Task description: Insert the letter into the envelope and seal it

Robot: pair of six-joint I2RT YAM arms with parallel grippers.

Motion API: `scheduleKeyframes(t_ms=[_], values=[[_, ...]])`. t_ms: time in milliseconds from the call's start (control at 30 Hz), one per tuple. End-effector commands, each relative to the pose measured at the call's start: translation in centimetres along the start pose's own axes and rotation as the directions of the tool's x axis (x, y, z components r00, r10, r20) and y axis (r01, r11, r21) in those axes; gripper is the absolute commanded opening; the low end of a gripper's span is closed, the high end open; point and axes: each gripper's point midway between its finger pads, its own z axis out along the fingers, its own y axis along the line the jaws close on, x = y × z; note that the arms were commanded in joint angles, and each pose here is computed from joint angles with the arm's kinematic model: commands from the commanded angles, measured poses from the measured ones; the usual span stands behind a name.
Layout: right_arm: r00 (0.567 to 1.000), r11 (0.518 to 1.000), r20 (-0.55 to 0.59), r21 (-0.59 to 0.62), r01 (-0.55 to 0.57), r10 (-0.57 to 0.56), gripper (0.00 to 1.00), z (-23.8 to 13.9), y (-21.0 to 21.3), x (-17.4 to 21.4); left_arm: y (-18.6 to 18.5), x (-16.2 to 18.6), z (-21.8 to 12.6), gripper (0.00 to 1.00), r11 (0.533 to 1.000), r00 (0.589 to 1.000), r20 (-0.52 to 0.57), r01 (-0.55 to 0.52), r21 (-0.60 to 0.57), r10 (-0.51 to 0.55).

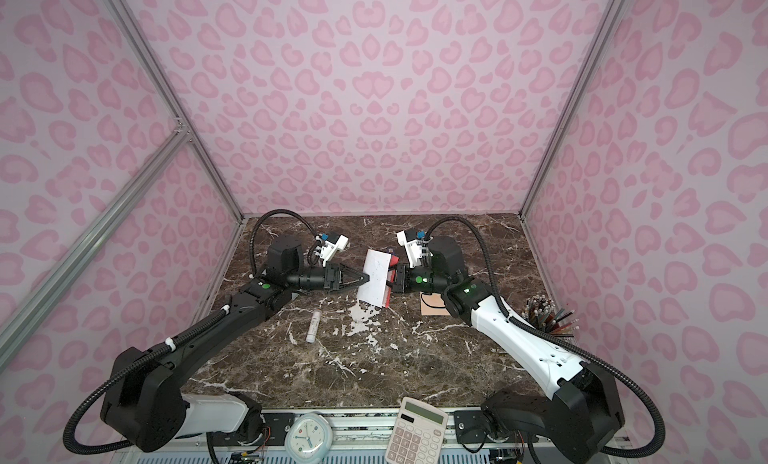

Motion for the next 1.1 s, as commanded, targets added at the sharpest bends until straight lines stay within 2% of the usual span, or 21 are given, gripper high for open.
scheduleKeyframes(t_ms=[0, 267, 433, 467, 533, 600, 667, 867, 1067], values=[[1.0, 1.0, 0.011, -0.014, 0.012, -0.011, 0.0, 0.2, 0.1, -0.2, -0.8, -0.1, 0.0, 0.4, 0.999, 1.0, -0.001, -0.031, 0.032, 0.031], [1.0, 1.0, 0.015, -0.008, 0.015, -0.015, 0.0, 0.1, 0.0, -0.1, -0.8, 0.0, -0.1, 0.23, 0.999, 0.999, 0.0, -0.041, 0.027, 0.042], [1.0, 1.0, 0.018, 0.006, 0.025, -0.025, 0.06, -0.1, -0.2, -0.1, -0.3, 0.0, -0.2, 0.13, 0.999, 0.999, 0.005, -0.049, -0.016, 0.049], [0.999, 1.0, 0.018, 0.01, 0.027, -0.028, 0.09, -0.2, -0.2, 0.0, -0.1, 0.0, -0.3, 0.1, 0.998, 0.999, 0.007, -0.049, -0.03, 0.049], [0.999, 0.999, 0.02, 0.031, 0.036, -0.037, 0.21, -0.4, -0.6, -0.1, 0.2, -0.1, -0.5, 0.04, 0.996, 0.998, 0.012, -0.06, -0.068, 0.061], [0.998, 0.996, 0.02, 0.071, 0.057, -0.059, 0.37, -1.0, -1.2, -0.1, 0.4, -0.2, -0.8, 0.04, 0.992, 0.997, 0.019, -0.073, -0.105, 0.075], [0.995, 0.988, 0.028, 0.131, 0.087, -0.092, 0.47, -2.2, -2.1, -0.4, 0.6, -0.4, -1.1, 0.04, 0.983, 0.994, 0.025, -0.098, -0.153, 0.103], [0.97, 0.935, 0.078, 0.294, 0.198, -0.23, 0.58, -7.3, -3.8, -2.1, 1.1, -0.5, -2.6, 0.04, 0.937, 0.984, 0.006, -0.17, -0.304, 0.18], [0.886, 0.86, 0.077, 0.29, 0.419, -0.458, 0.65, -9.5, -1.0, -2.9, 1.3, -0.3, -4.3, 0.04, 0.87, 0.955, -0.011, -0.276, -0.408, 0.297]])
